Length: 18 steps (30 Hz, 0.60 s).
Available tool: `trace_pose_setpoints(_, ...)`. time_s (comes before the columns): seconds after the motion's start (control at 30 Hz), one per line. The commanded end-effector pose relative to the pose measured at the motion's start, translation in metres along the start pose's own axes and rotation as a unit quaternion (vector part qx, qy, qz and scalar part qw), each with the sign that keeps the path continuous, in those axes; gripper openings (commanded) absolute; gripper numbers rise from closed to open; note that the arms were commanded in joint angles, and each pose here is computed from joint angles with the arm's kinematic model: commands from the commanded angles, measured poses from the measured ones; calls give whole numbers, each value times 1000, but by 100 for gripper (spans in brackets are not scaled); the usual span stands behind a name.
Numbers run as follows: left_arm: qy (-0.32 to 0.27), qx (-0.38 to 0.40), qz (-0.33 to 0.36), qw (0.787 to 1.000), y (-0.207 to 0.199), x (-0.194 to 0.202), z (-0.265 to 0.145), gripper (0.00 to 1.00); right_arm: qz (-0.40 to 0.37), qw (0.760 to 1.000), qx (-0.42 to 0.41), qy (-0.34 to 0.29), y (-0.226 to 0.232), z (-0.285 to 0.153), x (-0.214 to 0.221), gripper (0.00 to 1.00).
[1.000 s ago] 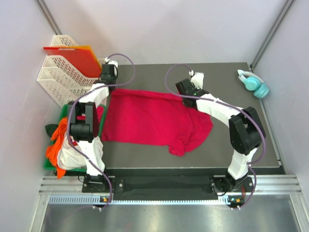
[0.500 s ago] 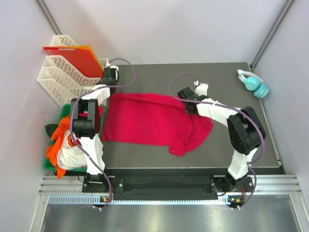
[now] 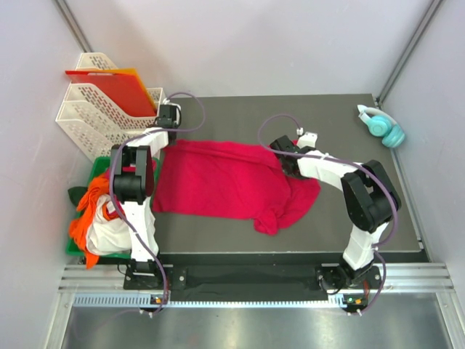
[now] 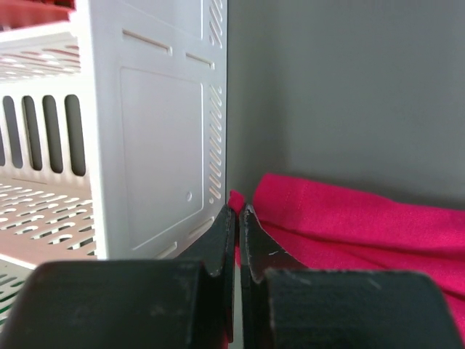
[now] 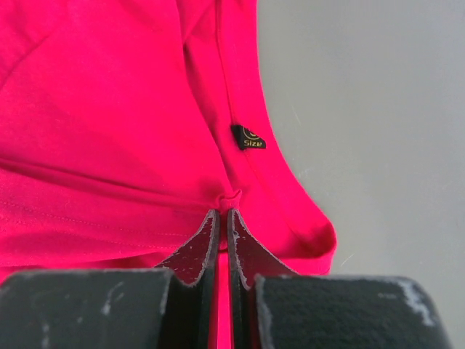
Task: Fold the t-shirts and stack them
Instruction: Fold the tshirt
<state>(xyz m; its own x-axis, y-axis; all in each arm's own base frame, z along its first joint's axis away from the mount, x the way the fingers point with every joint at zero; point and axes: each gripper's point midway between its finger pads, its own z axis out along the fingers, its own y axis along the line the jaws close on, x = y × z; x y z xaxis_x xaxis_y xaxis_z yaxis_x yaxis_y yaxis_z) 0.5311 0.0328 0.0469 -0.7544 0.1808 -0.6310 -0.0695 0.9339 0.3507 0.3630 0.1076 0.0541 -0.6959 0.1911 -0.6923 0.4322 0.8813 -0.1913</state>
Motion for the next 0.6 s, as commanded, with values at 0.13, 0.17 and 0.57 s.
trace_pose_setpoints(0.13,-41,-9,-26,999,16,-34,-17,0,19,1000,20,-3,-24,-7,0,0)
trace_pose_setpoints(0.17,-42,-7,-27,999,16,-35,-19,0,18,1000,21,-1,-25,-7,2,0)
trace_pose_setpoints(0.57,-14,15,-15,1000,6,-19,-17,0,7,999,30,37,-36,0,32,0)
